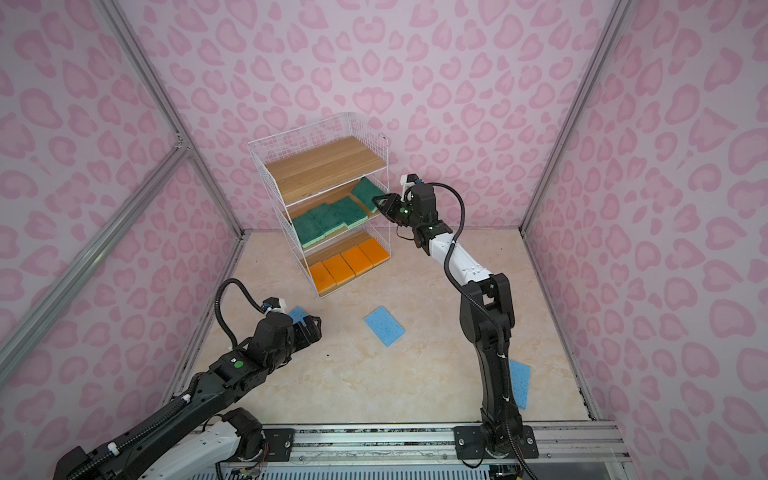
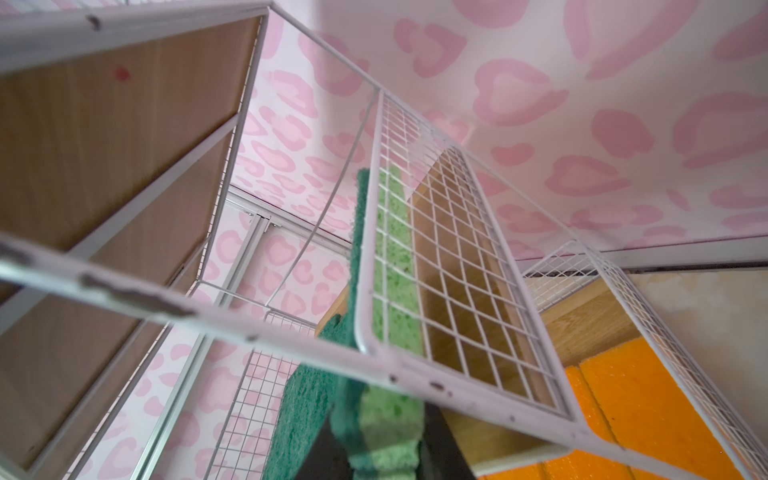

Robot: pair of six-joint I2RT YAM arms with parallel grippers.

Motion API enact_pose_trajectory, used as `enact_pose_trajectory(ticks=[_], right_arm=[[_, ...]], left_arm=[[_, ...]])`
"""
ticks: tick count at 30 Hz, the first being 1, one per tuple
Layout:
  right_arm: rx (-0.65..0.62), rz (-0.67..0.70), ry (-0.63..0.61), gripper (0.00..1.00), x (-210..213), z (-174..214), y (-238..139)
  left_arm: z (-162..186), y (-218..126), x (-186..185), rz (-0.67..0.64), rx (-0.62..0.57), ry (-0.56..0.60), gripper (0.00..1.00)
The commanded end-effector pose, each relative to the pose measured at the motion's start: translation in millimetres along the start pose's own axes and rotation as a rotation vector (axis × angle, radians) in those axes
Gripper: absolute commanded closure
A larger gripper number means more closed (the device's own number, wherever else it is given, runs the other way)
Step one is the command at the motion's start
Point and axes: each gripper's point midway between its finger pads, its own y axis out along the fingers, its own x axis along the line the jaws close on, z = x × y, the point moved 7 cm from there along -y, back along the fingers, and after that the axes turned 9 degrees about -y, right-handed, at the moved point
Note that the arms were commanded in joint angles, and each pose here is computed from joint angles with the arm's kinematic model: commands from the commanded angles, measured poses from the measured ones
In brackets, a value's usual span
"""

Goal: Place and organize the cleaning sponges onto the shelf
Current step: 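Lower the green sponge onto the middle shelf beside the other green sponges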

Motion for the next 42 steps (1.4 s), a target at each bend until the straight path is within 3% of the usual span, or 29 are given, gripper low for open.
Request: enact_pose_trajectory(ticks=[1,4,7,10,17,24,32,38,42], right_arm=[[0.021,-0.014,0.007,0.72,-4,4,3],[0.028,-0.017,0.011,0.68,-4,5,3],[0.030,-0.021,0.010,0.51,-3,8,1],[0.031,-0.006,-0.005,0.39,-2,7,-3],[0.034,0.046,-0.002,0.34,-6,6,-10],[0.007,0.067,0.017,0.53,-13,1,-9],[-0.001,0.037,0.034,0.64,-13,-2,0],[0.004,0.022,0.053,0.79,-12,1,3],[0.000,-0.003,0.086,0.82,-12,4,2]], left_arm=[[1,2,0,-0.004,0.007,-0.003,0.03],[0,3,-1,-0.007,0.011,0.002,0.03],[-1,3,-4,-0.003,0.009,0.006,0.03],[-3,3,-6,0.002,0.007,0.005,0.03],[-1,4,-5,0.000,0.014,0.003,0.03],[0,2,-3,0.000,0.013,-0.003,0.03],[-2,-2,-1,-0.001,-0.002,-0.006,0.03],[-1,-1,-1,-0.002,0.000,-0.008,0.03],[-1,-1,-1,-0.002,-0.002,-0.009,0.03]])
